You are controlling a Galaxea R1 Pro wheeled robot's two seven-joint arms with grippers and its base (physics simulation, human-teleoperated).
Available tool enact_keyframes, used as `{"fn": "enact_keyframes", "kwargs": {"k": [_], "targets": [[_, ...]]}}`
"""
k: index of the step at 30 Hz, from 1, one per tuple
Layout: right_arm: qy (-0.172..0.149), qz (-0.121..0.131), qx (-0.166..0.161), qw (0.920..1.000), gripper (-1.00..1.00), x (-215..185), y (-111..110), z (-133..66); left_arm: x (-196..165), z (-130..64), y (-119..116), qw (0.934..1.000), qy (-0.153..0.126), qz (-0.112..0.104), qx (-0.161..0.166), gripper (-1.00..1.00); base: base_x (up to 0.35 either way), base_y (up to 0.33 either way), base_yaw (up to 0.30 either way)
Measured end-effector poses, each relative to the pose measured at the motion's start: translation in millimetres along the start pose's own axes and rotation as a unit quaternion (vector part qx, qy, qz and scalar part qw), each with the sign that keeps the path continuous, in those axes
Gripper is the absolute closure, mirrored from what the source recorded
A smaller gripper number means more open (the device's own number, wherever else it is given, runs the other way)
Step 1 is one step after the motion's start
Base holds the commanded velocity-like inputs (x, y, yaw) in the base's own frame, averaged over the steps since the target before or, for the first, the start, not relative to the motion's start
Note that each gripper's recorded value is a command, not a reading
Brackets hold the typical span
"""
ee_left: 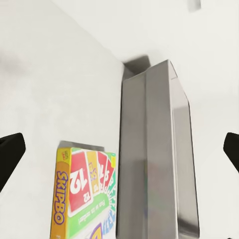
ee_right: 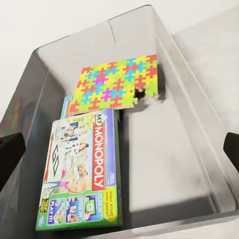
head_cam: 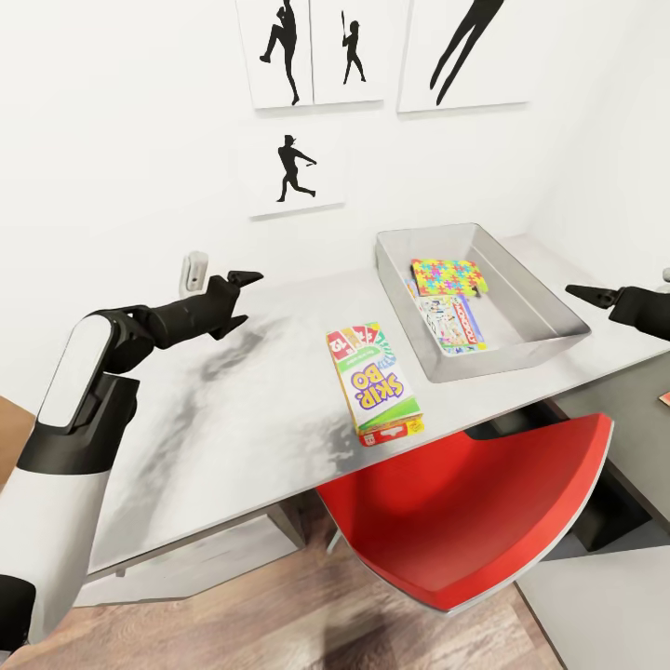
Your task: Put all the toys in the child's room - the three board games (two on the bed and one on the table), the two jigsaw puzzles on the table, and the tennis ball on the table - inside the toy box on the table in the child's room.
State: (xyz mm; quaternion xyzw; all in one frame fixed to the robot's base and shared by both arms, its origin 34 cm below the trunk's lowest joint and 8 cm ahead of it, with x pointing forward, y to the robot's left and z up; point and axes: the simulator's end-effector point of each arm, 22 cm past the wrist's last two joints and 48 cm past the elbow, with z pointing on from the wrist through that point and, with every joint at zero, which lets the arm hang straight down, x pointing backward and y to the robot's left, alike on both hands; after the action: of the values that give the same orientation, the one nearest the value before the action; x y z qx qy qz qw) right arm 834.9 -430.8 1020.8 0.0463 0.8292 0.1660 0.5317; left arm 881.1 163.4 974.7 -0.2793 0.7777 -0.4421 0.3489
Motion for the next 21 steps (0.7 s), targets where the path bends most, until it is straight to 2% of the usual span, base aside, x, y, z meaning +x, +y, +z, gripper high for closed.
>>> {"fn": "enact_keyframes", "kwargs": {"k": [21], "targets": [[0.003, 0.001, -0.003, 1.0000, -1.00, 2.4, 0.4, -0.2, 0.9, 0.1, -0.7, 1.0000, 0.002, 0.001, 0.001, -1.00, 0.000, 0.000, 0.000]]}}
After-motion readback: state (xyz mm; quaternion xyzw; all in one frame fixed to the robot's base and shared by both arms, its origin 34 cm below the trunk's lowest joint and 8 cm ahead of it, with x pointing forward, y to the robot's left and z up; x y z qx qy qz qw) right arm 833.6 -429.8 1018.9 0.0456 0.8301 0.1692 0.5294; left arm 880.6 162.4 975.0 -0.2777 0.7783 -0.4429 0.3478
